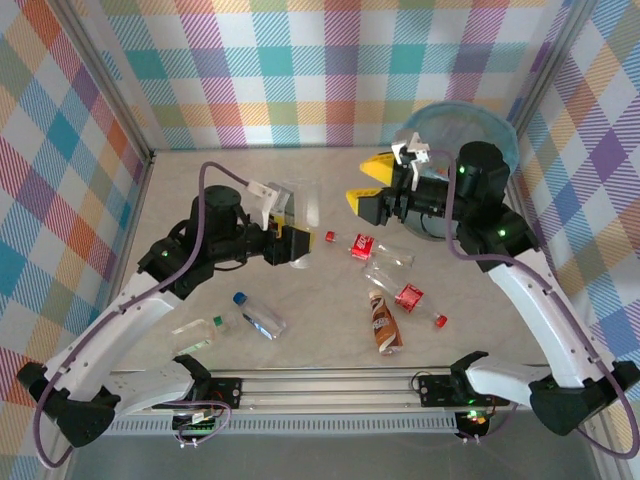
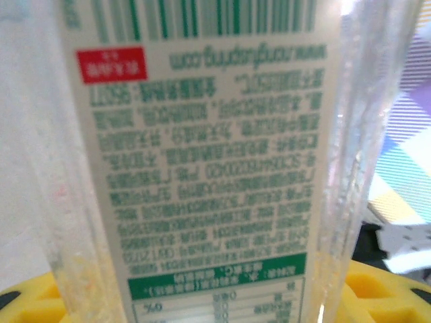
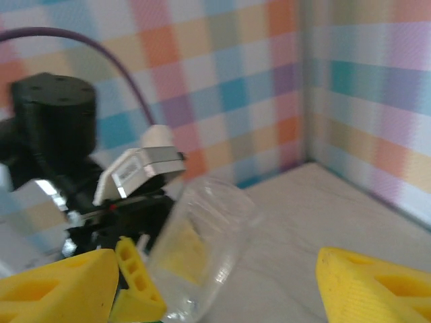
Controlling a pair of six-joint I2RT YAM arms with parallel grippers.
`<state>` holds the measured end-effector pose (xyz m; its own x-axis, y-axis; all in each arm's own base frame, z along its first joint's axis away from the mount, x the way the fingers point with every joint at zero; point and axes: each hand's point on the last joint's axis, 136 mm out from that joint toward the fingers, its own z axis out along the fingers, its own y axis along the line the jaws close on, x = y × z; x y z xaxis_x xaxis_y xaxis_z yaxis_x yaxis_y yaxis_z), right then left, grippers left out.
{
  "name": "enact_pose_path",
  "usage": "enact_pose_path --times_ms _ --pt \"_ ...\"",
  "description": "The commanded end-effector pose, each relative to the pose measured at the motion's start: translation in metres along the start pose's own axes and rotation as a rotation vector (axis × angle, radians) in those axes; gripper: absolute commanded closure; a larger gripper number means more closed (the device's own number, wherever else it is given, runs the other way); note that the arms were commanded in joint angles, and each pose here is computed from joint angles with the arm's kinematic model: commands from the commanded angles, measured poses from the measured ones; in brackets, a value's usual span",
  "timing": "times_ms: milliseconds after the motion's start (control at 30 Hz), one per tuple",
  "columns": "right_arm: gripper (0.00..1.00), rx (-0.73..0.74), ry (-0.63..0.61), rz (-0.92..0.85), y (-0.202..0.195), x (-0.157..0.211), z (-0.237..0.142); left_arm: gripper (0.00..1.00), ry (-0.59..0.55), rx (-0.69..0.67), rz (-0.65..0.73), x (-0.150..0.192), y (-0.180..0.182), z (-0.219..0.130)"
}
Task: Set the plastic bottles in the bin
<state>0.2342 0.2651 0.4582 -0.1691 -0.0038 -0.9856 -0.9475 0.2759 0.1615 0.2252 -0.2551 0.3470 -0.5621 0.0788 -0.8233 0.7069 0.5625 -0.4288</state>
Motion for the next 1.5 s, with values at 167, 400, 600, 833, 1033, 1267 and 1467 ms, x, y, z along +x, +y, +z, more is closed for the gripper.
enact_pose_path --times_ms 167,400,600,833,1033,1267,1467 --pt "0.19 -0.358 0.072 0.043 0.058 0.000 0.015 0.65 -0.029 0.294 0.176 -0.006 -0.063 -0.036" --pt "0.18 -0.513 0.109 0.050 0.088 0.008 0.022 0.75 -0.015 0.385 0.207 -0.003 -0.079 -0.043" --pt "0.19 -0.553 0.145 0.080 0.098 0.017 0.030 0.76 0.006 0.457 0.218 0.002 -0.089 -0.043" --pt "0.14 -0.427 0.155 0.083 0.083 0.017 0.037 0.77 -0.014 0.462 0.258 0.003 -0.095 -0.053" --pt "0.08 -0.401 0.139 0.070 0.083 0.009 0.034 0.78 -0.018 0.476 0.268 0.007 -0.098 -0.060" --pt "0.08 -0.539 0.153 0.132 0.100 0.001 0.031 0.78 0.017 0.525 0.261 0.015 -0.103 -0.060" --pt "0.11 -0.606 0.194 0.163 0.105 0.008 0.036 0.78 0.059 0.574 0.246 0.014 -0.106 -0.051"
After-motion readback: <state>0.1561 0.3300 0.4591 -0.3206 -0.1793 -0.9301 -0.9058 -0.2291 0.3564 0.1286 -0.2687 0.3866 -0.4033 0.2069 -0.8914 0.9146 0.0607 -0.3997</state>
